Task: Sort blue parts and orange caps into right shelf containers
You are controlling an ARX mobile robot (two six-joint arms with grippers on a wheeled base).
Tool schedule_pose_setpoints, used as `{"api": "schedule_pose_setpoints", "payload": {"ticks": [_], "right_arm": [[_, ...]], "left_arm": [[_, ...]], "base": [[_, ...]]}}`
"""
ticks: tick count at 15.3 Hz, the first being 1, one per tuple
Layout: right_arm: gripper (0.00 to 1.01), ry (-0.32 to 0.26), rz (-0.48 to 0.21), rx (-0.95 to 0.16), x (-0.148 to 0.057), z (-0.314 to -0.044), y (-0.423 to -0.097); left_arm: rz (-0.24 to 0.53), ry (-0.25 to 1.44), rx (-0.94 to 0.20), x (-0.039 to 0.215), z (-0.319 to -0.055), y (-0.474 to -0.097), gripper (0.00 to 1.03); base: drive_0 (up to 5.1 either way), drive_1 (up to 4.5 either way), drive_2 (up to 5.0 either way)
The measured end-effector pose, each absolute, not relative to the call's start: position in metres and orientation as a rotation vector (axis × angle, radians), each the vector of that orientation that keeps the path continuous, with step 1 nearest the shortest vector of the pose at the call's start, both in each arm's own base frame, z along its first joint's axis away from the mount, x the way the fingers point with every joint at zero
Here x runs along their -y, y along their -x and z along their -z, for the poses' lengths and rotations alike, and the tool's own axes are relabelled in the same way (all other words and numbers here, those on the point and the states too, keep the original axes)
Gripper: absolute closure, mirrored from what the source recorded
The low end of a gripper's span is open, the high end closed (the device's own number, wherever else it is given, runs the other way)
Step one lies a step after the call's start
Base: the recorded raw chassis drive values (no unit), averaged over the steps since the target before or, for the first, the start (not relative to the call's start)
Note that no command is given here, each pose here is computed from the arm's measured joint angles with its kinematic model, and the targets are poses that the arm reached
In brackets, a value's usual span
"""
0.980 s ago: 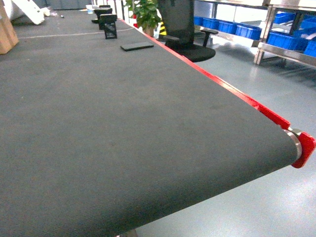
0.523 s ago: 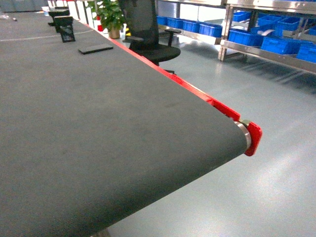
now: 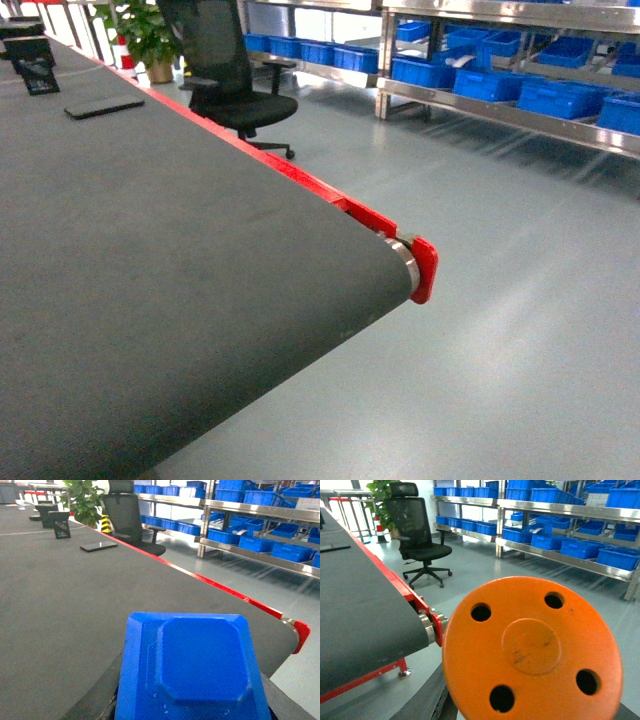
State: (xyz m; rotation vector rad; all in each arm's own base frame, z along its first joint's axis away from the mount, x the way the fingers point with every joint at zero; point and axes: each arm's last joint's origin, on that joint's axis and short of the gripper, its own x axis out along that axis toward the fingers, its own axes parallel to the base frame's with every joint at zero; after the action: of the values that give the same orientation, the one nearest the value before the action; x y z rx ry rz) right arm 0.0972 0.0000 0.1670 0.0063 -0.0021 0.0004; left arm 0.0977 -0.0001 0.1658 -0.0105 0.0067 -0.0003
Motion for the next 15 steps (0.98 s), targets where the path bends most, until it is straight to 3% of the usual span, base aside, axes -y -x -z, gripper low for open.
{"api": "schedule_pose_setpoints", "payload": {"ticks": [15], "right_arm": [[0.57, -0.006, 0.000, 0.002, 0.0000, -0.1670, -0.0972]], "left_arm": [[0.000, 0.010, -0.006, 0.0001, -0.1658, -0.0976, 0.61]], "base": [[-1.6, -1.63, -1.6]]}}
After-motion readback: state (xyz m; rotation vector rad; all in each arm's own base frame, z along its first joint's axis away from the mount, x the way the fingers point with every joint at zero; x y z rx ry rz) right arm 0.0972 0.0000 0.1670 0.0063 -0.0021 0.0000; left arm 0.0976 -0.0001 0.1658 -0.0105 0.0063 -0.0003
